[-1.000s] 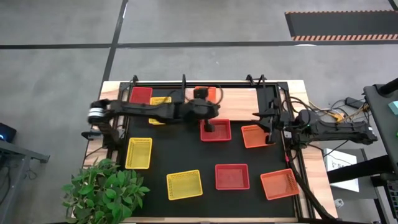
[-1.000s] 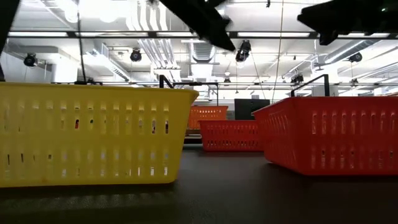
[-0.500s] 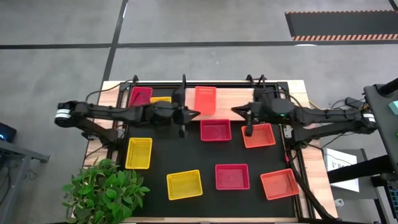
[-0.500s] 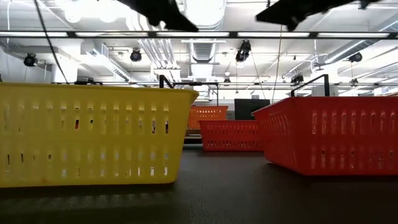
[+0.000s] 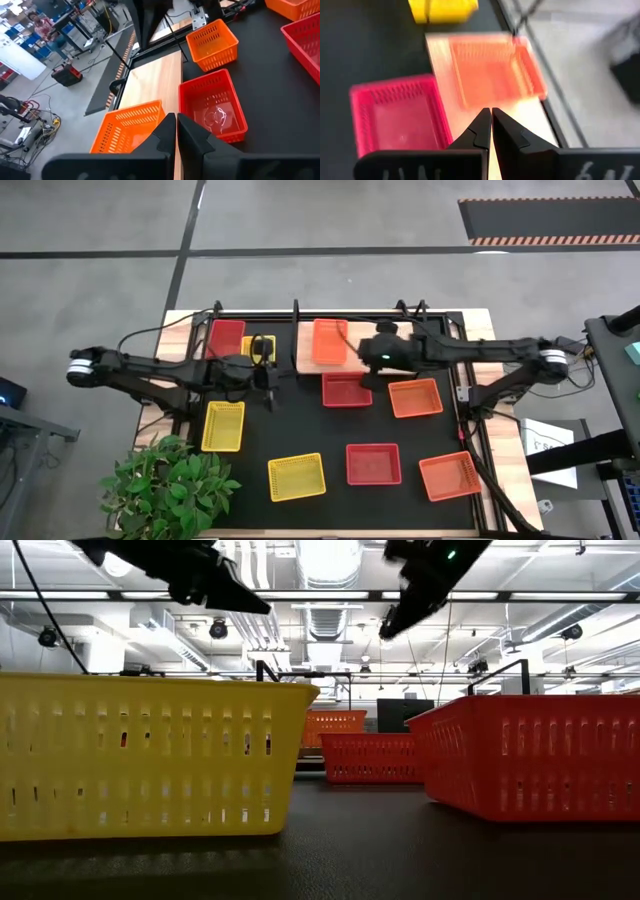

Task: Stack baskets on shelf by color
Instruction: Put the top left orange basket on the shelf

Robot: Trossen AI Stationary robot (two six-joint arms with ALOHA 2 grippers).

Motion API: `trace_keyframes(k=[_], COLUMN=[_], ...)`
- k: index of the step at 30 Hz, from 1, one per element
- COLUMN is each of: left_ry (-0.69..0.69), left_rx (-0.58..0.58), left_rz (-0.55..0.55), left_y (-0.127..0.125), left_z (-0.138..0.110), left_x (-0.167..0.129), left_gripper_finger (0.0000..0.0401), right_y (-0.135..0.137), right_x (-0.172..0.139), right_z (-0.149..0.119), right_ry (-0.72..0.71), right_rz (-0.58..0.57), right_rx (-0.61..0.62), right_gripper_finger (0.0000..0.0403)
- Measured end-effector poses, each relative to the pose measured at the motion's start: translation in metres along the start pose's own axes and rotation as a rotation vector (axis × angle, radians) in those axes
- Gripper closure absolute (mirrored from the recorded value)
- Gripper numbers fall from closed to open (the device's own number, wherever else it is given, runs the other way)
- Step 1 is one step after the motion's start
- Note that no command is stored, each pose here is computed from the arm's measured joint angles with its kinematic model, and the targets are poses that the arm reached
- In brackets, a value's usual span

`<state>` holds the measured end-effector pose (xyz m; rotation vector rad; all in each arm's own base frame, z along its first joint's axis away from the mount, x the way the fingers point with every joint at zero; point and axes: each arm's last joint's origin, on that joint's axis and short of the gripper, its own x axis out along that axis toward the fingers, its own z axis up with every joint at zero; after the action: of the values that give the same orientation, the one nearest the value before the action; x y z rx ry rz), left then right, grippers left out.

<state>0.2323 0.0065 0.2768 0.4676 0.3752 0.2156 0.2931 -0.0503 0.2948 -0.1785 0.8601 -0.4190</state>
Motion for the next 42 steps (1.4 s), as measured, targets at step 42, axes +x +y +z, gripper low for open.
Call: trace_keyframes(k=[42], left_ry=[0.026], left_rx=[-0.001], left_rz=[0.123], left_y=[0.005], left_z=[-0.009], left_x=[-0.015], left_gripper_finger=[0.0401], right_y=[-0.061], right_x=[0.154], right_z=[0.019], right_ry=[0.227], right_rz=[0.106], right_rx=[-0.116], right_gripper_finger=[0.0394])
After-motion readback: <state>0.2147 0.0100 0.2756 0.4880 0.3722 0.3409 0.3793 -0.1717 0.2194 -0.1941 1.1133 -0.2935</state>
